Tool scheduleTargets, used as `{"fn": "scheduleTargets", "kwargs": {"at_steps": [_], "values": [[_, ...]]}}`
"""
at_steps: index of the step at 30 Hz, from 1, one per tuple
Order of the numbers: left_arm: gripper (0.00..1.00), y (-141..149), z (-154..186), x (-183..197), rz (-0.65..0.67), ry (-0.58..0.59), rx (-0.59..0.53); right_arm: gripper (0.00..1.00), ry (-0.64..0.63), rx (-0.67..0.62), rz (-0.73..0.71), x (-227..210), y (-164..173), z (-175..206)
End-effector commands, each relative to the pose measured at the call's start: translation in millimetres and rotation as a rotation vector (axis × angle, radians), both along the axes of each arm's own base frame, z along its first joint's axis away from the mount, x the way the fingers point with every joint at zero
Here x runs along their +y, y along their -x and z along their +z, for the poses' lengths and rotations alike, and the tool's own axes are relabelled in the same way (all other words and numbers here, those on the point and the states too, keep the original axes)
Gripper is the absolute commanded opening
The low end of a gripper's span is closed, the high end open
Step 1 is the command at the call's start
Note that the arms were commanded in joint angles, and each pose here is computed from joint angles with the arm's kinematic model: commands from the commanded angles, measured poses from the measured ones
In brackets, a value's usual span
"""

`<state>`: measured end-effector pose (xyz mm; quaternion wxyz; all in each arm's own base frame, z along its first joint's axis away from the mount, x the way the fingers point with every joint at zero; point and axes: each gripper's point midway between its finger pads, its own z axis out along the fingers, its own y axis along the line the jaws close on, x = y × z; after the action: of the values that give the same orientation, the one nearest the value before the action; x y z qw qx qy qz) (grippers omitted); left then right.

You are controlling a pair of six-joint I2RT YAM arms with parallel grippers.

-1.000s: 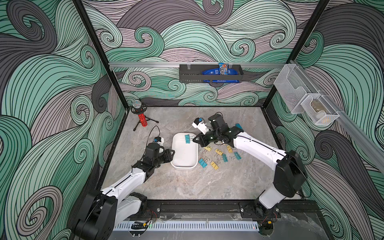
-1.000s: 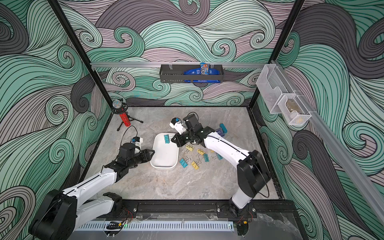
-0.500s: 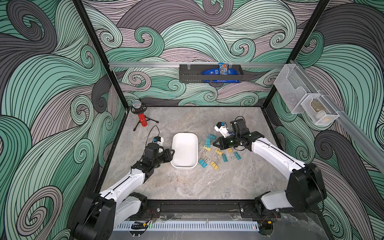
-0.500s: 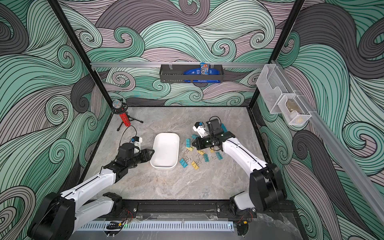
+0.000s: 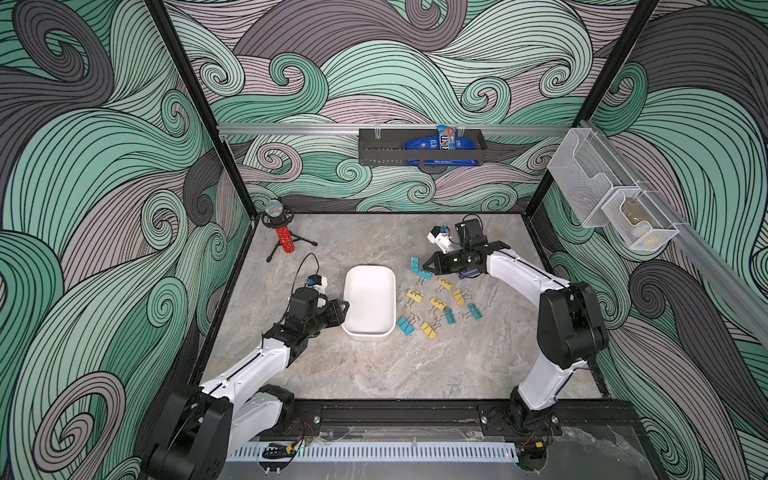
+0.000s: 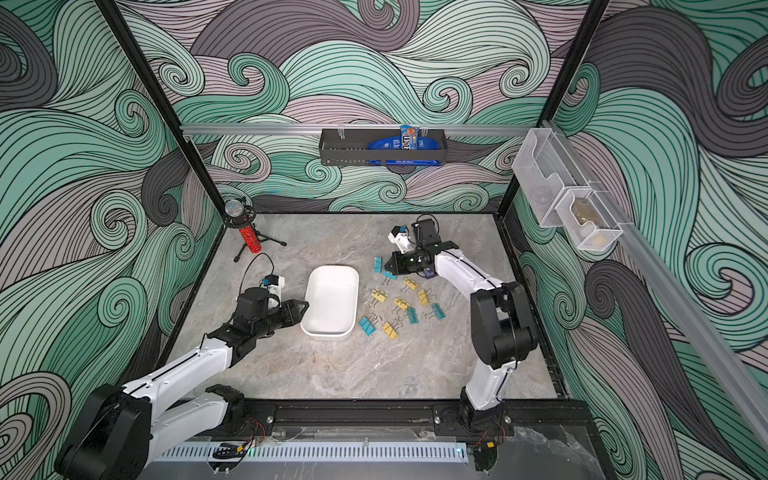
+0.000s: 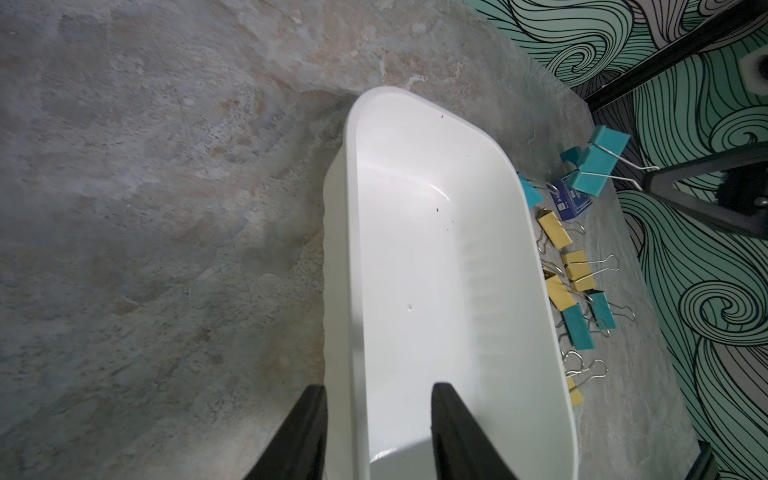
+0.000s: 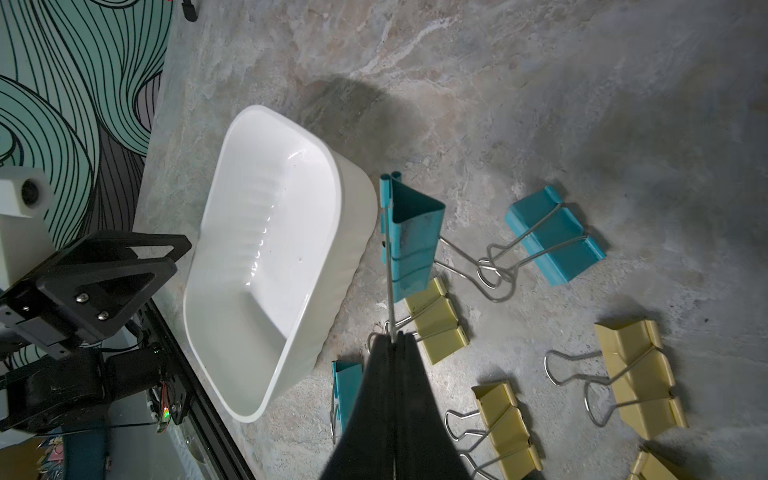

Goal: Take out the binder clips from the storage box
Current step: Place the binder clip at the center of the board.

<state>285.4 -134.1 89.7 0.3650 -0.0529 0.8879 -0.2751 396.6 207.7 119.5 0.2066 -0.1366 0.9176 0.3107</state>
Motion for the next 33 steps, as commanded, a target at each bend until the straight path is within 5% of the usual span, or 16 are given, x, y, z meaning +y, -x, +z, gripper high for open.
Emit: {"fn": "scheduleTargets", "kwargs": {"at_steps": [1,33], "values": [[0.44,-1.7,1.6,-3.2,-0.010,0.005,-0.005,0.00,-0.052,-0.010,0.022,12.4,-8.2,7.5],[0.44,1.5,-5.4,-2.2,-0.011,0.000,0.007,0.00,-0.038,0.118,0.044,41.0,-14.0,-51.4]]}}
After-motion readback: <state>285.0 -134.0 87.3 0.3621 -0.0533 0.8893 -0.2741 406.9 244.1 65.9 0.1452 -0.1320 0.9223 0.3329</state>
